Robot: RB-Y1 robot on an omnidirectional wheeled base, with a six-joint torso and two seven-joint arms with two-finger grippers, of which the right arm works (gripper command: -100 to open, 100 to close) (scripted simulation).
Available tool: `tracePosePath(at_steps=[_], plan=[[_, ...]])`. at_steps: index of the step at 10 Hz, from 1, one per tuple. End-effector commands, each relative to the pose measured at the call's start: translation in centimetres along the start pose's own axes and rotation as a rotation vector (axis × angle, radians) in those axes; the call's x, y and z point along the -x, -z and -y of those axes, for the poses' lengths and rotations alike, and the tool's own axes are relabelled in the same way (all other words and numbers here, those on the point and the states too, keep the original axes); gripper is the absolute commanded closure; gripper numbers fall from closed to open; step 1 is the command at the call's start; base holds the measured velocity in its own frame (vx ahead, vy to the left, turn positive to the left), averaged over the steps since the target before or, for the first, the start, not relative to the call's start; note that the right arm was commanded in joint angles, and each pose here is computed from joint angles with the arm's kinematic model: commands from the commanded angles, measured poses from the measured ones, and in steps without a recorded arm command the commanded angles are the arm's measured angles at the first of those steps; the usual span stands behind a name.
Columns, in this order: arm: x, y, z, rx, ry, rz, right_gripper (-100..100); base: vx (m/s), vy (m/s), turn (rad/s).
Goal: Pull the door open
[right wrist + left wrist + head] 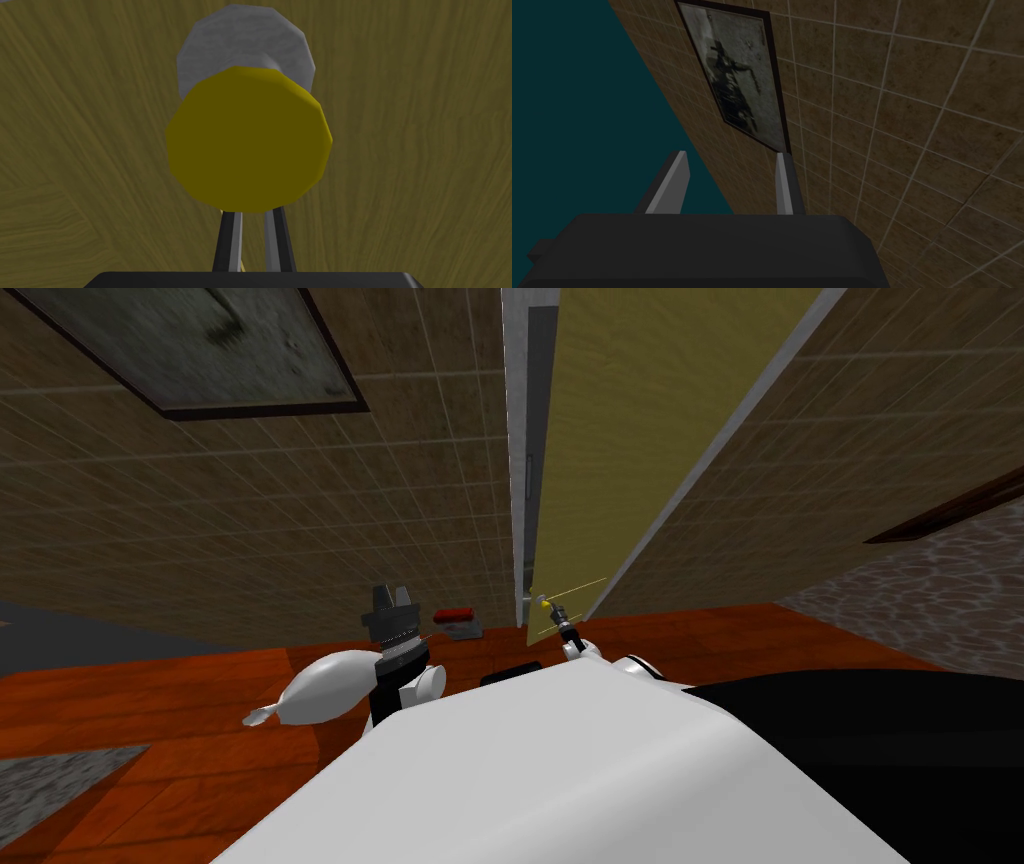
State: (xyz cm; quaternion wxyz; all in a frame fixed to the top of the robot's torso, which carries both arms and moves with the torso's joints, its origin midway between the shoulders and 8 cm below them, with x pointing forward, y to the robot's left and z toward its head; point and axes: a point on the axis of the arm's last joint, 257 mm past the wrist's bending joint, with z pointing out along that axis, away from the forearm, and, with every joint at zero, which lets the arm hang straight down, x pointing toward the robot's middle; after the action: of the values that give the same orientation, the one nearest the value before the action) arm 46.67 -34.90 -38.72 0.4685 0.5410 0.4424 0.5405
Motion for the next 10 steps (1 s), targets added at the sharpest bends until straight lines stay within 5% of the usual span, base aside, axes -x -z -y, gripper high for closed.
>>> tracePosePath(at_steps=[1, 5, 9, 10], plan=[[-1.4, -0.21, -0.1, 0.007, -0.027, -0.022, 100, -0.025, -0.006, 0.015], [-1.4, -0.21, -0.1, 0.007, -0.027, -0.022, 100, -0.002, 0.0, -0.005], [-1.2, -0.14, -0.1, 0.005, -0.113, -0.022, 100, -0.024, -0.01, 0.051], [0.2, 0.12, 0.2, -0.007, -0.119, 0.005, -100, -0.029, -0.03, 0.033]])
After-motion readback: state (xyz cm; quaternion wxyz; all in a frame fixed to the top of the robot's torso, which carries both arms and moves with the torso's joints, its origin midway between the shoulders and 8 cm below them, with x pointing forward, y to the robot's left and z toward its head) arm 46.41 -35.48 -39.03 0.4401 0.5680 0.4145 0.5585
